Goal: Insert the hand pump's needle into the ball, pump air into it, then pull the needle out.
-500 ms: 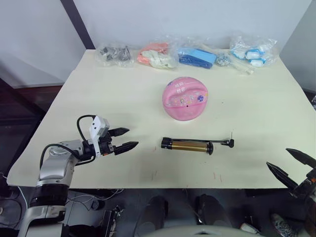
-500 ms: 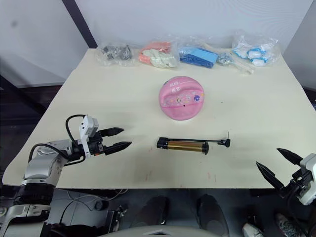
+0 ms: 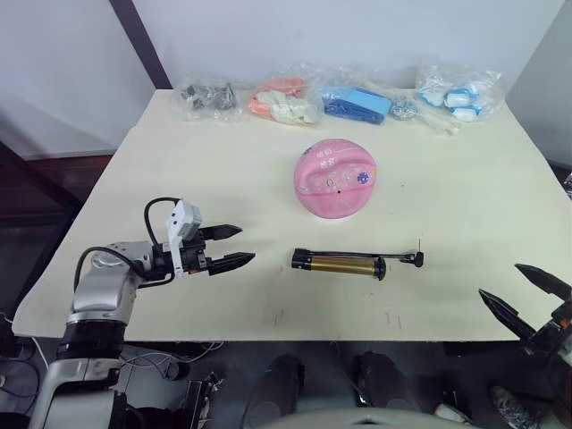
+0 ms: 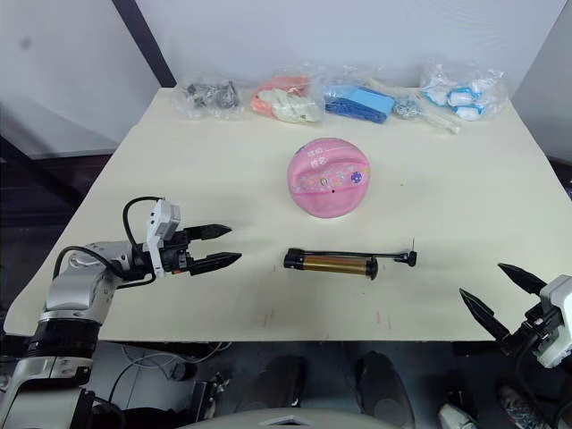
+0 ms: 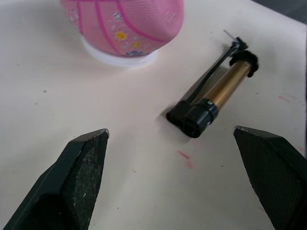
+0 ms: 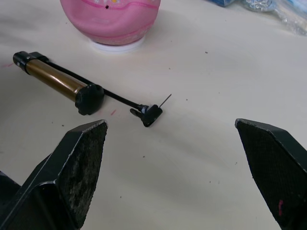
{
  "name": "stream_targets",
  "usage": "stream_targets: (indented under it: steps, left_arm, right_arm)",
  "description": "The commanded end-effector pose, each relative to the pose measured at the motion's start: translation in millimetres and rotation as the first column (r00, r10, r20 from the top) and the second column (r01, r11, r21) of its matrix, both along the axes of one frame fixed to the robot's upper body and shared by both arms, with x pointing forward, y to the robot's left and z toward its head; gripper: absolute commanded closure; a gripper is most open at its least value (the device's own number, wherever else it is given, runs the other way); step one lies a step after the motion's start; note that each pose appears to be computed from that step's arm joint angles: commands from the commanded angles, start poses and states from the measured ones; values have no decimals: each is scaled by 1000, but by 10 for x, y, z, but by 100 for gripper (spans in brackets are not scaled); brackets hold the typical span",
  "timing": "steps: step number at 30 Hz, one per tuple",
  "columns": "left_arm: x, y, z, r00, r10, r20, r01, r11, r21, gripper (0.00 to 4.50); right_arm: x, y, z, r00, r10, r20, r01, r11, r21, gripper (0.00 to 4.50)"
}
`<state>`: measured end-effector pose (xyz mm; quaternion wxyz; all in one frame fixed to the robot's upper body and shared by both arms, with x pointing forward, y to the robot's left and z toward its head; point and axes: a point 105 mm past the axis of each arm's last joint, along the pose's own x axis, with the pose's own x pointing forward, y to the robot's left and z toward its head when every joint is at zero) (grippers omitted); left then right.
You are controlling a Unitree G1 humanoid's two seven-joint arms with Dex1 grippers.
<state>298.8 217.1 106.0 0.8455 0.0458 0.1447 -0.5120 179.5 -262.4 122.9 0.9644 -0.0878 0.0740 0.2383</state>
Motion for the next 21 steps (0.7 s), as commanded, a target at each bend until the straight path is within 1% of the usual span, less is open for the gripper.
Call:
stream_targets:
  steps: [1, 4, 8, 9, 11, 12, 14, 16, 18, 21]
  left_arm:
    - [-34, -114, 172, 990, -133, 50, 132, 991, 35, 9]
    - [-42, -247, 295, 972, -223, 72, 219, 974, 53, 9]
    - [-99, -486, 431, 927, -370, 61, 362, 926, 102, 9]
    - [-90, -545, 436, 917, -394, 59, 380, 910, 164, 9]
    - [-63, -679, 463, 907, -420, 32, 403, 888, 222, 9]
    - [-53, -712, 469, 905, -424, 14, 410, 882, 232, 9]
    - [-30, -923, 558, 878, -479, -6, 470, 857, 211, 9]
    - [17, -1109, 594, 859, -512, -11, 498, 831, 247, 9]
    - [47, -1207, 591, 845, -535, 0, 513, 810, 284, 9]
    - [70, -1582, 625, 817, -576, 0, 548, 777, 309, 9]
  right_arm:
    - [-15, 95, 100, 999, 34, 40, -34, 999, 0, 0]
    - [-52, 140, 126, 998, 60, 36, -60, 998, 0, 0]
    - [-109, 190, 146, 995, 95, 20, -95, 995, -7, 0]
    - [-121, 203, 156, 995, 100, 18, -100, 995, -9, 0]
    - [-149, 234, 178, 994, 107, 17, -107, 994, -9, 0]
    - [-152, 246, 184, 994, 110, 17, -110, 994, -8, 0]
    - [-196, 283, 219, 993, 113, 18, -113, 994, -10, 0]
    - [-243, 310, 251, 994, 112, 18, -112, 994, -13, 0]
    - [-268, 329, 267, 994, 110, 16, -110, 994, -16, 0]
    - [-386, 321, 293, 997, 82, 5, -82, 996, -31, 0]
